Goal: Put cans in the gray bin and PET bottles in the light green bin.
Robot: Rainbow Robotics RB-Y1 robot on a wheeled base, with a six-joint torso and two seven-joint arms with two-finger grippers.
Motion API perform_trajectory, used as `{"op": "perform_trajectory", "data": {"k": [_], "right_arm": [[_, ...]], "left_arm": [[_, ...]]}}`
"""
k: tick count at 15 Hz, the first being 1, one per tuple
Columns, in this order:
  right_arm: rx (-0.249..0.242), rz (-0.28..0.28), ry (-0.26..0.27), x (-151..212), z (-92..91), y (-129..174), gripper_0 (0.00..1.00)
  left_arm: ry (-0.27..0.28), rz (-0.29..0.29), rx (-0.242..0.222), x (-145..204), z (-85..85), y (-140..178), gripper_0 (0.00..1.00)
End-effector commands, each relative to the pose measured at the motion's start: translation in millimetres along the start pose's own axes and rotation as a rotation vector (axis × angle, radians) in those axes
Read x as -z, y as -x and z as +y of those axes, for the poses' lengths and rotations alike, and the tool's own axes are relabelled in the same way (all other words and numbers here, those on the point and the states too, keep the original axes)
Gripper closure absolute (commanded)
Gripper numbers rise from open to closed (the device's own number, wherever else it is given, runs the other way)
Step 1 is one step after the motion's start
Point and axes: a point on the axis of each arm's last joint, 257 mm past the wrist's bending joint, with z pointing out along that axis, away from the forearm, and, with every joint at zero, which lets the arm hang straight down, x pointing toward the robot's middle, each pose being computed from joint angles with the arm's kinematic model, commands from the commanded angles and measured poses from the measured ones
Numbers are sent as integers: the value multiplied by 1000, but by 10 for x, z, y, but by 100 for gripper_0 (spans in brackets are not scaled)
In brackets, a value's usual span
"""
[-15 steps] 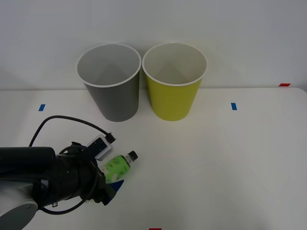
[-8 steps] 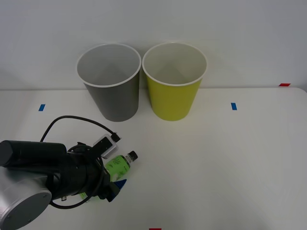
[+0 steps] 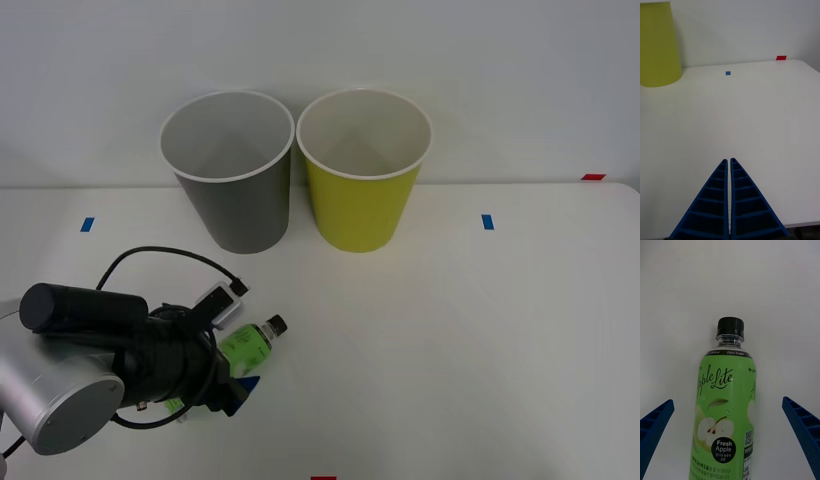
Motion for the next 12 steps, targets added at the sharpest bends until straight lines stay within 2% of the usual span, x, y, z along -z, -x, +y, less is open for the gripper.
{"op": "perform_trajectory", "data": {"k": [1,7,12], "right_arm": [[0,0,0,0,0,0,100],[0,0,0,0,0,0,100],[0,0,0,0,0,0,100]], "left_arm": [[0,5,-1,-46,-13,5,0],[-3,-4,-5,-143,-10,44,0],[-21,-9,-9,-195,-105,64,0]]}}
